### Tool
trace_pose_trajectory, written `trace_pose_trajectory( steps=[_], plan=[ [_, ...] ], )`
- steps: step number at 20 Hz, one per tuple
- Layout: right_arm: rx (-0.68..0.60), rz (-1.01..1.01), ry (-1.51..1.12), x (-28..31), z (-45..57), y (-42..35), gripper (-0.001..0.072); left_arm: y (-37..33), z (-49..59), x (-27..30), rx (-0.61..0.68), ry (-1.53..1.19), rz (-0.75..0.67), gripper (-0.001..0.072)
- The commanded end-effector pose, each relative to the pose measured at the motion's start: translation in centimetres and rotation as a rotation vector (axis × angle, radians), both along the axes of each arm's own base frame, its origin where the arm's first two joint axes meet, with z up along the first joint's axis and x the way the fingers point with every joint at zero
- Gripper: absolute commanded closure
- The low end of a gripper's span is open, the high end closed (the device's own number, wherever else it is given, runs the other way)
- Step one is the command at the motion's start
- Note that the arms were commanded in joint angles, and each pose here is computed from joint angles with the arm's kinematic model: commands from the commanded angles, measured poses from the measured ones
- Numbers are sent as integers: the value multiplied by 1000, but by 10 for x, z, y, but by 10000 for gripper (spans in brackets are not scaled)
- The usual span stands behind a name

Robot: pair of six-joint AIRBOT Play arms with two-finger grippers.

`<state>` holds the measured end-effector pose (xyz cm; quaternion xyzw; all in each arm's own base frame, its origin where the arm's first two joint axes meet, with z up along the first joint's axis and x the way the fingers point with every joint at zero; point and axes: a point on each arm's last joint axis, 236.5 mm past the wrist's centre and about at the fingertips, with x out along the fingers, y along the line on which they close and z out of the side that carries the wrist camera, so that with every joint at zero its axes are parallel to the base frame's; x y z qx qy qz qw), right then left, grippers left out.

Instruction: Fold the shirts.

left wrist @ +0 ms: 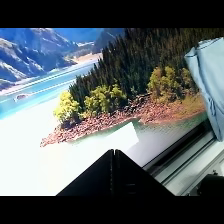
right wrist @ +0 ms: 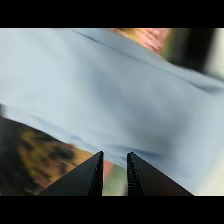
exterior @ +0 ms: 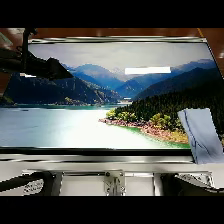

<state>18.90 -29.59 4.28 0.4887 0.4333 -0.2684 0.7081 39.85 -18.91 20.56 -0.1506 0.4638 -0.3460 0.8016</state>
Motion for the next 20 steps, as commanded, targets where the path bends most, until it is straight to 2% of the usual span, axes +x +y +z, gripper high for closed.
trace_pose_trajectory(
  steps=[1,2,3,5,6,7,8,9,10,11,12,16,20],
  plan=[
    [-251,115,-768,131,210,8,443,11,-13,5,78,-11,13,675],
    [-258,180,-921,156,255,39,542,12,-18,9,108,-21,19,676],
    [-243,268,-966,176,271,75,652,15,-24,13,159,-40,28,677],
    [-202,541,-790,203,229,159,645,20,-46,19,287,-42,42,676],
    [-196,655,-593,203,184,188,554,23,-62,19,349,2,72,676],
    [-231,746,-348,194,136,206,211,25,-77,16,400,56,98,674],
    [-298,816,-158,183,105,212,24,21,-90,12,431,96,80,543],
    [-369,864,-26,177,89,218,24,16,-100,8,437,127,59,129],
    [-412,877,37,178,82,223,24,11,-107,7,441,146,45,-6],
    [-422,879,76,179,75,228,24,8,-112,9,443,150,39,45],
    [-403,859,103,182,67,232,24,4,-116,12,441,147,38,51],
    [-262,832,104,193,44,254,24,7,-122,17,459,141,46,50],
    [-258,832,102,195,43,254,25,9,-123,17,469,142,47,50]
  ],
)
